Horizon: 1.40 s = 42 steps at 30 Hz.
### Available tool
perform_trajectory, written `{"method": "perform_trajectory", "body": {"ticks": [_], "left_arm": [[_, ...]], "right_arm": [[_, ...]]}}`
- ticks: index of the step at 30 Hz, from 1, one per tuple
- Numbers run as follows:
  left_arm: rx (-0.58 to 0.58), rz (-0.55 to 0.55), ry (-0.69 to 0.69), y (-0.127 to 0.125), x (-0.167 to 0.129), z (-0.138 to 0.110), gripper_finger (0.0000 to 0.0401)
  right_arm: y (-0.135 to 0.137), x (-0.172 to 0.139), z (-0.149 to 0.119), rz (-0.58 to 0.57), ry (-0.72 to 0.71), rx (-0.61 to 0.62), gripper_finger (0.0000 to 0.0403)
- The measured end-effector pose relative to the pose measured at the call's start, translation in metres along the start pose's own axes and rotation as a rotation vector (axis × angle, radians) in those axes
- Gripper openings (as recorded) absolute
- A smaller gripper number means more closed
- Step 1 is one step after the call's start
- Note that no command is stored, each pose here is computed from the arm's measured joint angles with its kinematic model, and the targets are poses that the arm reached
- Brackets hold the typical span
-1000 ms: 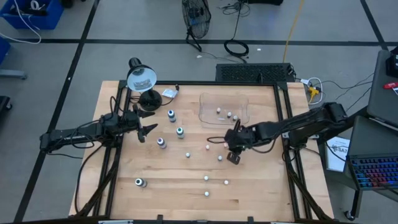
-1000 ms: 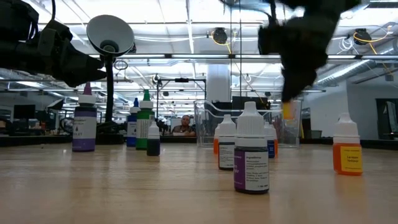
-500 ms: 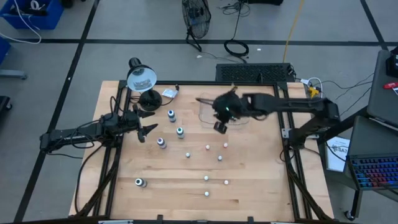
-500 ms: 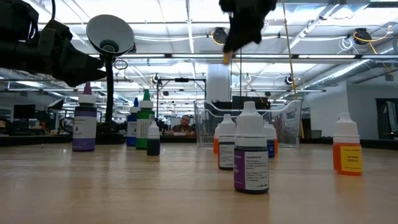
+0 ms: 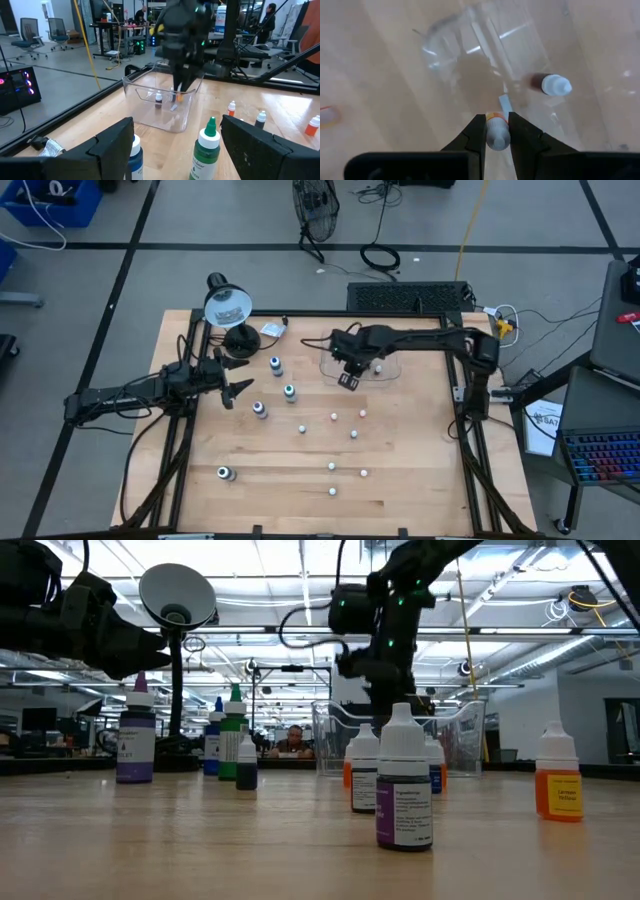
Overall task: Pick & Place food coloring
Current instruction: Put the orange food coloring into the transparent bin
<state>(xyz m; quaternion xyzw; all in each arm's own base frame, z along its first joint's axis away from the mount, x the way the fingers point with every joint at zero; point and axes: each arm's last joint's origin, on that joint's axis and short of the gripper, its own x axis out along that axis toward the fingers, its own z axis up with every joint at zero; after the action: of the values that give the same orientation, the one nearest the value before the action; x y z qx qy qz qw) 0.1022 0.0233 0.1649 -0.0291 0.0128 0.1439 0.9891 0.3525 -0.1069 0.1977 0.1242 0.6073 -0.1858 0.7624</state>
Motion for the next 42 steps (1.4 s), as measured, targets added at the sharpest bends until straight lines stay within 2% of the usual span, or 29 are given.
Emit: {"method": "perform_trajectory", "body": {"ticks": [4, 8, 14, 21, 25, 31, 36, 39, 42], "left_arm": [[0.000, 0.000, 0.000, 0.000, 0.000, 0.000, 0.0296], [0.000, 0.000, 0.000, 0.000, 0.000, 0.000, 0.0296], [0.000, 0.000, 0.000, 0.000, 0.000, 0.000, 0.0296], [0.000, 0.000, 0.000, 0.000, 0.000, 0.000, 0.0296], [0.000, 0.000, 0.000, 0.000, 0.000, 0.000, 0.0296], [0.000, 0.000, 0.000, 0.000, 0.000, 0.000, 0.0296], [0.000, 0.000, 0.000, 0.000, 0.000, 0.000, 0.0296], [0.000, 0.000, 0.000, 0.000, 0.000, 0.000, 0.0296], [0.000, 0.000, 0.000, 0.000, 0.000, 0.000, 0.0296]], "right_arm": [[0.001, 0.014, 0.002, -0.003, 0.020, -0.001, 0.0049], [0.002, 0.021, 0.004, 0.005, -0.026, -0.001, 0.0049], [0.001, 0.030, 0.000, 0.056, -0.035, 0.008, 0.0052], [0.002, 0.032, -0.002, 0.056, -0.031, 0.020, 0.0120], [0.001, 0.028, -0.001, 0.051, -0.054, 0.031, 0.0142], [-0.001, 0.003, 0.001, 0.016, -0.146, 0.026, 0.0145], [-0.001, -0.032, -0.003, 0.034, -0.237, 0.031, 0.0137], [0.010, -0.061, -0.011, 0.064, -0.302, 0.021, 0.0134], [0.030, -0.094, -0.024, 0.169, -0.370, -0.045, 0.0132]]}}
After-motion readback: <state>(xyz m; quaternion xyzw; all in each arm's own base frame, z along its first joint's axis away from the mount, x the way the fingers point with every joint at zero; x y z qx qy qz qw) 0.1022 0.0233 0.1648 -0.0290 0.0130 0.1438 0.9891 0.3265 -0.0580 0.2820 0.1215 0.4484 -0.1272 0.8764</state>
